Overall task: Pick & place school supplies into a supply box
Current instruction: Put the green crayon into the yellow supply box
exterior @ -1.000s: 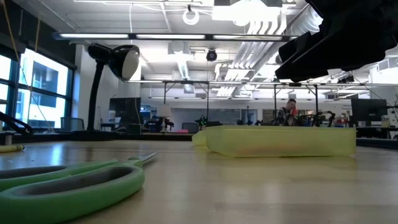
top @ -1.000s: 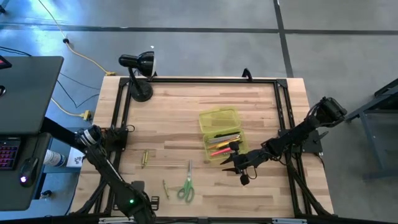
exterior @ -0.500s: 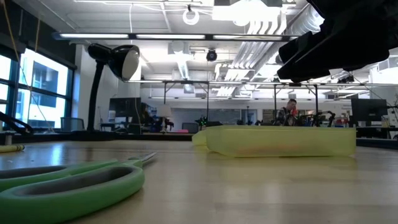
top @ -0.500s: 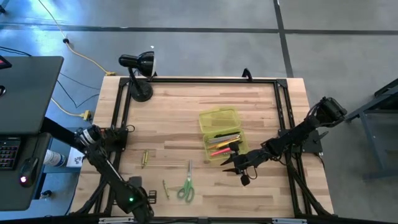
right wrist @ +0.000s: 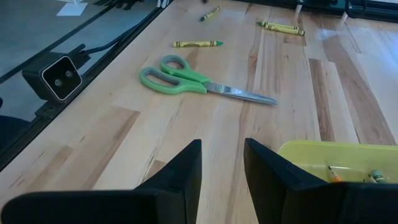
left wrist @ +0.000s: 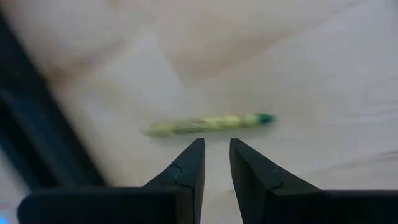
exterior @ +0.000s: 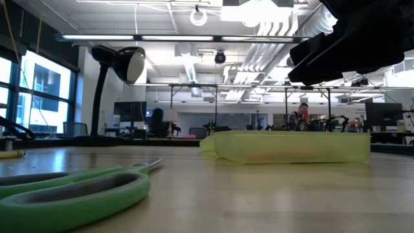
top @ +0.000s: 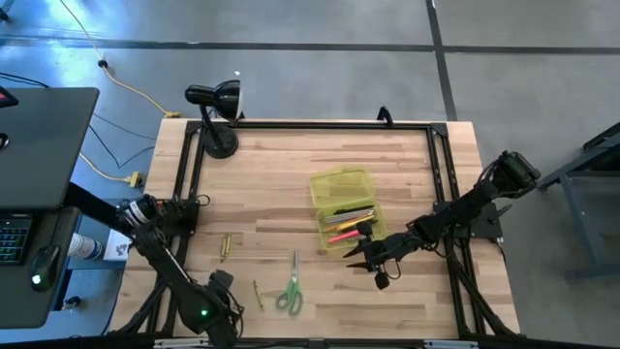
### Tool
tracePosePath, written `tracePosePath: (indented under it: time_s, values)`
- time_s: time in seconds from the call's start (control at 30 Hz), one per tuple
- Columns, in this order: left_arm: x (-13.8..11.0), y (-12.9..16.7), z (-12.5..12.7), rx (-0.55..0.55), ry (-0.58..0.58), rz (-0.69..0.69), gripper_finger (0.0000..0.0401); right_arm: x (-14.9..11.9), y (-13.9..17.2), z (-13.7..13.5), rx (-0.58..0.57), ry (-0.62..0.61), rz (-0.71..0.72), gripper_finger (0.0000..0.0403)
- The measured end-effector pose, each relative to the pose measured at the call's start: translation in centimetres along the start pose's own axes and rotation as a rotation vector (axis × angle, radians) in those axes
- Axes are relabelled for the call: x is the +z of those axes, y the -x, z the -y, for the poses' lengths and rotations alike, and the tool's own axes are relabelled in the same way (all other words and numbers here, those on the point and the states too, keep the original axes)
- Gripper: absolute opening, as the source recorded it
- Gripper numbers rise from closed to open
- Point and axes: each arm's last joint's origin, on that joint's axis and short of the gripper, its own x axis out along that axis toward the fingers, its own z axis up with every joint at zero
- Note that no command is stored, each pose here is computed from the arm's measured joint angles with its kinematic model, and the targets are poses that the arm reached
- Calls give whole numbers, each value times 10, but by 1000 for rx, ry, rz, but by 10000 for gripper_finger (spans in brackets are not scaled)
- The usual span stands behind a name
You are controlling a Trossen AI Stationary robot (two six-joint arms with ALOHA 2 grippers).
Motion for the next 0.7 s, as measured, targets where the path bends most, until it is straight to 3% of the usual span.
tracePosePath:
  time_s: [0.13,0.37,0.5,0.7]
  values:
    - [2,3,-6,68,-248,21,106,0,0,0,0,0,0,98]
    - [-4,3,4,-42,-640,-74,106,1,0,0,1,-9,8,98]
    - [-4,1,5,-59,-735,-61,106,2,0,0,2,-12,23,98]
    - [4,-22,-3,-1,-736,25,106,3,0,0,8,-23,32,98]
